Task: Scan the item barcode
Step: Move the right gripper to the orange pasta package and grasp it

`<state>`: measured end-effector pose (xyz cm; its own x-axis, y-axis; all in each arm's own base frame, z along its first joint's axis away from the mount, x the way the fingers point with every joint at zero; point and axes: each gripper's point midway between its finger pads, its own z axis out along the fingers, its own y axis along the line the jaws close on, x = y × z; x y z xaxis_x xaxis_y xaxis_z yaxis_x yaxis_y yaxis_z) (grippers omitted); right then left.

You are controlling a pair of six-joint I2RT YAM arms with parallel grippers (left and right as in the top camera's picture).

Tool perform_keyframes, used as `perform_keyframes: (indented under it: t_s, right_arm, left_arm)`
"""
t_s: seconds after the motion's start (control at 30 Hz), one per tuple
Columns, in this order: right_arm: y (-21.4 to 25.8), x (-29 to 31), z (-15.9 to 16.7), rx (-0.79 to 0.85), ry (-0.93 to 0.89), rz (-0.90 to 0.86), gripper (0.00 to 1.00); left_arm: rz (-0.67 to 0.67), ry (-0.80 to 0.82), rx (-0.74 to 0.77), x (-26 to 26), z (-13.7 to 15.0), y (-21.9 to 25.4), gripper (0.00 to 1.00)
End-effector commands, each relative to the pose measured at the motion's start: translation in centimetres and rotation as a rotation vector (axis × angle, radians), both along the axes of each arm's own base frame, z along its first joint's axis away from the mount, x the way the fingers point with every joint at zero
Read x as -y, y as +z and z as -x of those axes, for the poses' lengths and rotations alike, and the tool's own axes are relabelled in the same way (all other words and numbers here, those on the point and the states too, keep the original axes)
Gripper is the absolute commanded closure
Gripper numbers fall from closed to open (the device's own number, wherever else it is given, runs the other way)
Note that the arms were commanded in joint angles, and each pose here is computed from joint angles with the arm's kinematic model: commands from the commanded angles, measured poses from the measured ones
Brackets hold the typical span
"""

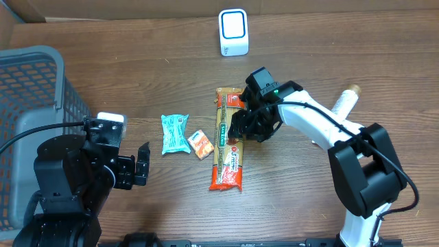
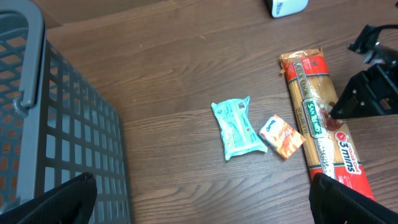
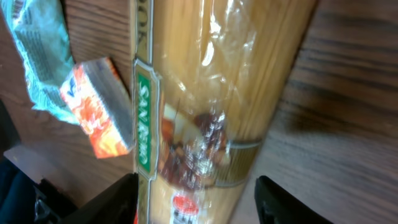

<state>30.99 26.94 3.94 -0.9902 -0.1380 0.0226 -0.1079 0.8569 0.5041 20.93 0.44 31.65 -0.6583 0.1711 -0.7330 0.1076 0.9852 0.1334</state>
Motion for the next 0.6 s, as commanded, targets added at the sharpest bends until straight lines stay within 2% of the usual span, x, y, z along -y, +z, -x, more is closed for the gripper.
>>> perform_keyframes:
  t_s: [0.0, 0.13, 0.23, 0.3, 0.33, 0.37, 0.4, 0.47, 0.57]
  right_arm:
    - [-1.6, 0.0, 0.7, -0.057, -0.027, -0.011, 0.4]
    - [-3.2, 0.0, 0.8, -0.069, -0.074, -0.014, 0.4]
    - [-3.9, 0.0, 0.6, -0.079, -0.132, -0.024, 0.44]
    - [-4.0, -0.1, 0.5, -0.077, -0.144, -0.029, 0.53]
    - [-4.0, -0.2, 0.4, -0.075, -0.145, -0.031, 0.63]
    - [-3.9, -0.2, 0.4, -0.072, -0.145, -0.033, 0.77]
    - [-3.9, -0.2, 0.4, -0.072, -0.145, -0.033, 0.85]
    - [-3.9, -0.2, 0.4, -0.073, -0.144, -0.035, 0.91]
    - [-3.4, -0.6, 0.5, -0.077, -0.126, -0.065, 0.95]
  left_arm:
    - [-0.023, -0.004, 0.005, -0.2, 0.0, 0.1, 0.0]
    - [-0.023, -0.004, 0.005, -0.2, 0.0, 0.1, 0.0]
    - [-0.023, -0.004, 0.005, -0.2, 0.0, 0.1, 0.0]
    - [-0.023, -0.004, 0.005, -0.2, 0.0, 0.1, 0.0]
    - [-0.023, -0.004, 0.005, -0.2, 0.0, 0.1, 0.0]
    - [-0.023, -0.004, 0.005, -0.2, 0.0, 0.1, 0.0]
    - [-0.023, -0.004, 0.005, -0.2, 0.0, 0.1, 0.0]
    - [-0.023, -0.004, 0.005, -0.2, 0.0, 0.1, 0.0]
    - [-0.023, -0.004, 0.005, -0.2, 0.0, 0.1, 0.0]
